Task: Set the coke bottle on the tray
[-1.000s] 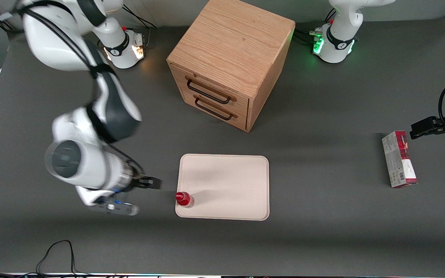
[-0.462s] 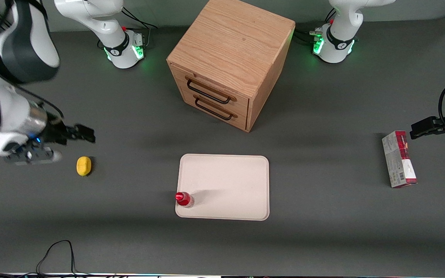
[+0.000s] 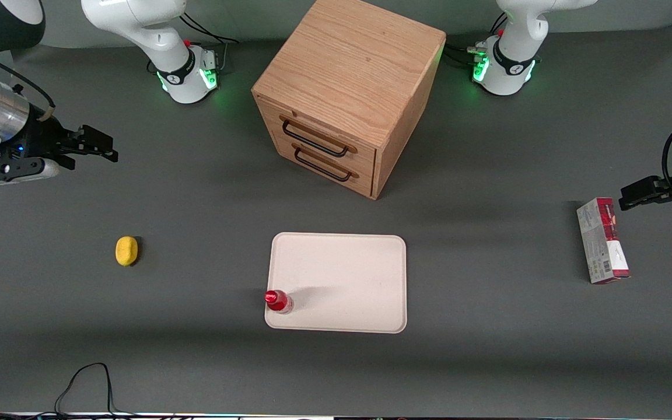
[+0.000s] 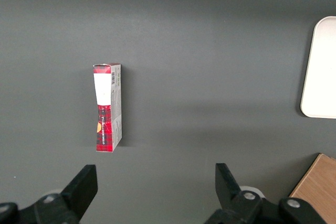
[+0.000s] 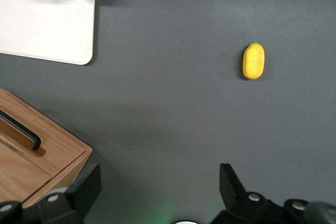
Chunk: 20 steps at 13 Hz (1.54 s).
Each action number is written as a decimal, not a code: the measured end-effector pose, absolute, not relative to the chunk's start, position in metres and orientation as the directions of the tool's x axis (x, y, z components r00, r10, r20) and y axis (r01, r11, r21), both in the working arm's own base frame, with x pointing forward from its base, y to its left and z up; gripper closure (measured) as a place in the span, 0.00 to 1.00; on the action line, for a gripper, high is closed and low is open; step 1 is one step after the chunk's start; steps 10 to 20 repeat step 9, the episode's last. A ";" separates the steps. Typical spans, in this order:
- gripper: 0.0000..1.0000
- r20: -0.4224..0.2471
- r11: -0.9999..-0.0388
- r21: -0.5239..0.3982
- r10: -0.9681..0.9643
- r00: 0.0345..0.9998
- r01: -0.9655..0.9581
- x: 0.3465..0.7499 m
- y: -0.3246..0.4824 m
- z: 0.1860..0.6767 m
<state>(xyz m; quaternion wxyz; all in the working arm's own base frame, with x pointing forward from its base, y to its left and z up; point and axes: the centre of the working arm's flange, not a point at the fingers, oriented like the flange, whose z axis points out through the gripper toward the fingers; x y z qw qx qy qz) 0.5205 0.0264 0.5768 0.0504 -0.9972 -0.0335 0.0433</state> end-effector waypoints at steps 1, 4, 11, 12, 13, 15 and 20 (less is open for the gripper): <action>0.00 -0.085 -0.993 -0.105 0.061 0.994 0.052 0.521 0.018 0.577; 0.00 -0.078 -0.992 -0.102 0.076 0.994 0.068 0.520 0.023 0.586; 0.00 -0.089 -0.993 -0.102 0.069 0.994 0.060 0.518 0.019 0.588; 0.00 -0.089 -0.993 -0.102 0.069 0.994 0.060 0.518 0.019 0.588; 0.00 -0.089 -0.993 -0.102 0.069 0.994 0.060 0.518 0.019 0.588; 0.00 -0.089 -0.993 -0.102 0.069 0.994 0.060 0.518 0.019 0.588; 0.00 -0.089 -0.993 -0.102 0.069 0.994 0.060 0.518 0.019 0.588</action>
